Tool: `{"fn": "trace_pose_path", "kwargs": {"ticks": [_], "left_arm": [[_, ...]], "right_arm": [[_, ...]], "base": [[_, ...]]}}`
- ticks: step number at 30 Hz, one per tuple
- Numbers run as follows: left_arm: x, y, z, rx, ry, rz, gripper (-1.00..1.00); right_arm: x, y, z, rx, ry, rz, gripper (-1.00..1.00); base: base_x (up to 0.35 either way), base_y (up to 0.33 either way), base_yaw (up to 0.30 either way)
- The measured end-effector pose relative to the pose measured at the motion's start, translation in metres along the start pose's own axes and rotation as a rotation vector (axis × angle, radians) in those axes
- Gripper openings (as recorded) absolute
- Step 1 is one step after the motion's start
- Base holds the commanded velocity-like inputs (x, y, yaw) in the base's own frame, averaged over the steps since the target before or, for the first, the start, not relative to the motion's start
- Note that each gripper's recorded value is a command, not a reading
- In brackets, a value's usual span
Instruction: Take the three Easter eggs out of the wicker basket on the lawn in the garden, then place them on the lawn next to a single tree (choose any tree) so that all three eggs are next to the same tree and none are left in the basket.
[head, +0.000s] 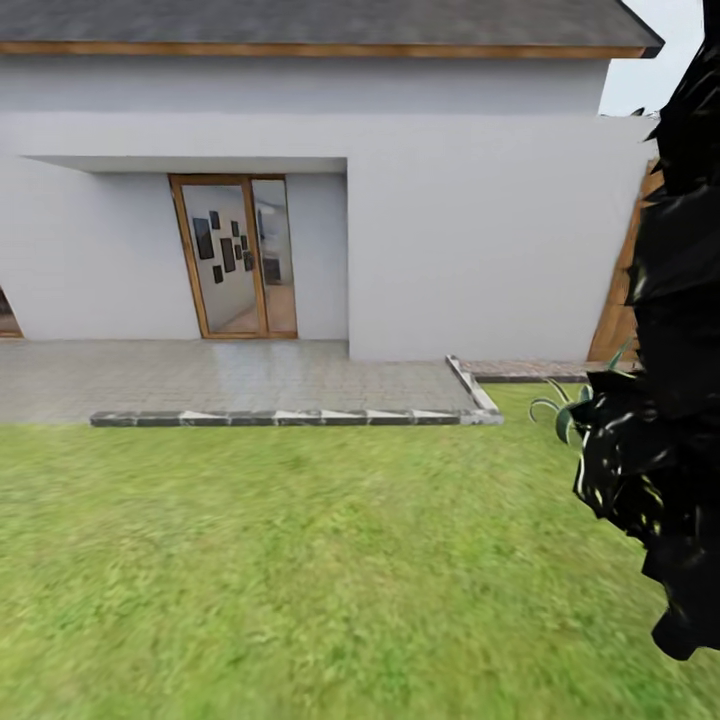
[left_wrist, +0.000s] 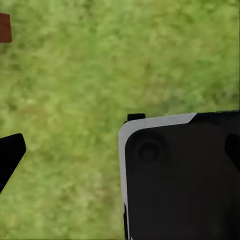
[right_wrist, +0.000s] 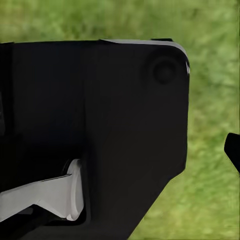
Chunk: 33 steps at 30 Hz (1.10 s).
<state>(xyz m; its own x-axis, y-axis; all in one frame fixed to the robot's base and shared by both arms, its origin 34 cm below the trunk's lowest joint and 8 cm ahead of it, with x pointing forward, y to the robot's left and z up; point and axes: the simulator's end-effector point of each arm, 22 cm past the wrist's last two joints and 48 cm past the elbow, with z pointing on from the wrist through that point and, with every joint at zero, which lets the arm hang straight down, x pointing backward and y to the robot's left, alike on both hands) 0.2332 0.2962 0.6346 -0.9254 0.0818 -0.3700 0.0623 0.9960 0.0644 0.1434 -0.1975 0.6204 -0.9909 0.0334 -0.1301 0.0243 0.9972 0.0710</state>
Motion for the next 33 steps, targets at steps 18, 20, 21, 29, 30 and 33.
{"fn": "trace_pose_path", "kwargs": {"ticks": [18, 20, 21, 29, 30, 33], "left_arm": [[-0.0002, 0.0000, 0.0000, 0.000, -0.001, 0.000, 1.00], [-0.0002, 0.0000, 0.0000, 0.000, -0.001, 0.000, 1.00], [-0.0001, 0.0000, 0.0000, 0.000, -0.001, 0.000, 1.00], [-0.0003, 0.0000, 0.0000, 0.000, -0.001, 0.000, 1.00], [-0.0003, 0.0000, 0.0000, 0.000, -0.001, 0.000, 1.00], [-0.0003, 0.0000, 0.0000, 0.000, -0.001, 0.000, 1.00]], "right_arm": [[0.0000, 0.0023, 0.0000, -0.003, 0.000, 0.000, 1.00], [0.0000, 0.0023, 0.0000, -0.003, 0.000, 0.000, 1.00], [0.0000, 0.0024, 0.0000, -0.003, 0.000, 0.000, 1.00], [0.0000, 0.0025, 0.0000, -0.003, 0.000, 0.000, 1.00], [0.0000, 0.0024, 0.0000, -0.003, 0.000, 0.000, 1.00], [0.0000, 0.0025, 0.0000, -0.003, 0.000, 0.000, 1.00]], "base": [[0.336, 0.014, 0.001], [0.338, 0.082, 0.065], [0.338, 0.085, 0.122], [0.338, 0.035, 0.124], [0.338, 0.008, 0.038], [0.338, 0.004, 0.020]]}}
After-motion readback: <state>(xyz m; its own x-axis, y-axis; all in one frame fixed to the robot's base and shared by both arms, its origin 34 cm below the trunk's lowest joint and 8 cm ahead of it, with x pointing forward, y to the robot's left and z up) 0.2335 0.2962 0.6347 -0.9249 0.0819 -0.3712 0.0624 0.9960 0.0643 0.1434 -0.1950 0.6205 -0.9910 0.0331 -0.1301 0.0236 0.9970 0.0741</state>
